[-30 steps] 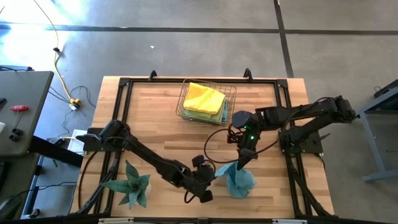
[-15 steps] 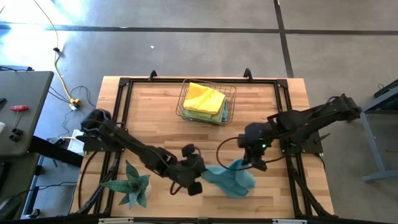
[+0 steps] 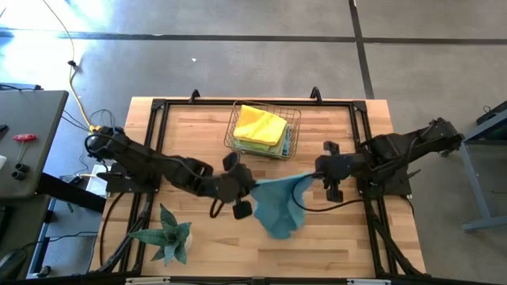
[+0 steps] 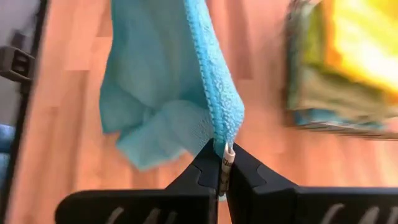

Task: Fold microfiber towels
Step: Fold the blue towel

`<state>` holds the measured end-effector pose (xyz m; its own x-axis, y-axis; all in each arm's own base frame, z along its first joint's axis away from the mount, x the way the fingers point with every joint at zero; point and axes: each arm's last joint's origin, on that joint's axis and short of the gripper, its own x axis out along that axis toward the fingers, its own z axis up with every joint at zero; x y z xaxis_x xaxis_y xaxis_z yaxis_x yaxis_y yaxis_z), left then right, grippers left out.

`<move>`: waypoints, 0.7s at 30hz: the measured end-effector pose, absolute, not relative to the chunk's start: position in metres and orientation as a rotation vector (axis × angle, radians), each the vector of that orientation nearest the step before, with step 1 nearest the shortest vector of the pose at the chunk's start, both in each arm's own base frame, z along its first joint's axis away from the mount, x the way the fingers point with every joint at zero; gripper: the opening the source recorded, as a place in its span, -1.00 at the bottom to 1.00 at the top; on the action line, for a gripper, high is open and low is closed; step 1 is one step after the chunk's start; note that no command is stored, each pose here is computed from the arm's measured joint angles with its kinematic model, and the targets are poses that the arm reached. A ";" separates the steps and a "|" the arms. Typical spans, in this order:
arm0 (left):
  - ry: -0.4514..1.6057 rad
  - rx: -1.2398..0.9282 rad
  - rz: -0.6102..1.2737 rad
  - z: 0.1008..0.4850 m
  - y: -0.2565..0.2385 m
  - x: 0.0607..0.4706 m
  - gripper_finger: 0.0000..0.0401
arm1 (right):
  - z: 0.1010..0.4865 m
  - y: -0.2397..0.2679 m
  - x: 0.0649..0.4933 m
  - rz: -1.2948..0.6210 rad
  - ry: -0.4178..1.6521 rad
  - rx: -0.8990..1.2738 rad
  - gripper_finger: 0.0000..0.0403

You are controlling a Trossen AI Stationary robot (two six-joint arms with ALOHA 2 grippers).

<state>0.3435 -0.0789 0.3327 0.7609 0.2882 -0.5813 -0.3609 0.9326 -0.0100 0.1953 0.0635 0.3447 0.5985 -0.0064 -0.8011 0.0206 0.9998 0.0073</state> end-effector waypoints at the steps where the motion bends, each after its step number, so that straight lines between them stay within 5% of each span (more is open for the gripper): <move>1: 0.600 -0.118 0.352 0.337 -0.076 0.342 -1.00 | 0.351 0.063 0.195 -0.031 0.929 -0.014 -1.00; 15: 0.626 0.057 0.340 0.406 -0.047 0.326 -1.00 | 0.393 0.054 0.202 -0.182 0.981 -0.499 -1.00; 21: 0.617 -0.006 0.190 0.424 -0.045 0.323 -1.00 | 0.409 0.054 0.203 -0.150 0.915 -0.504 -1.00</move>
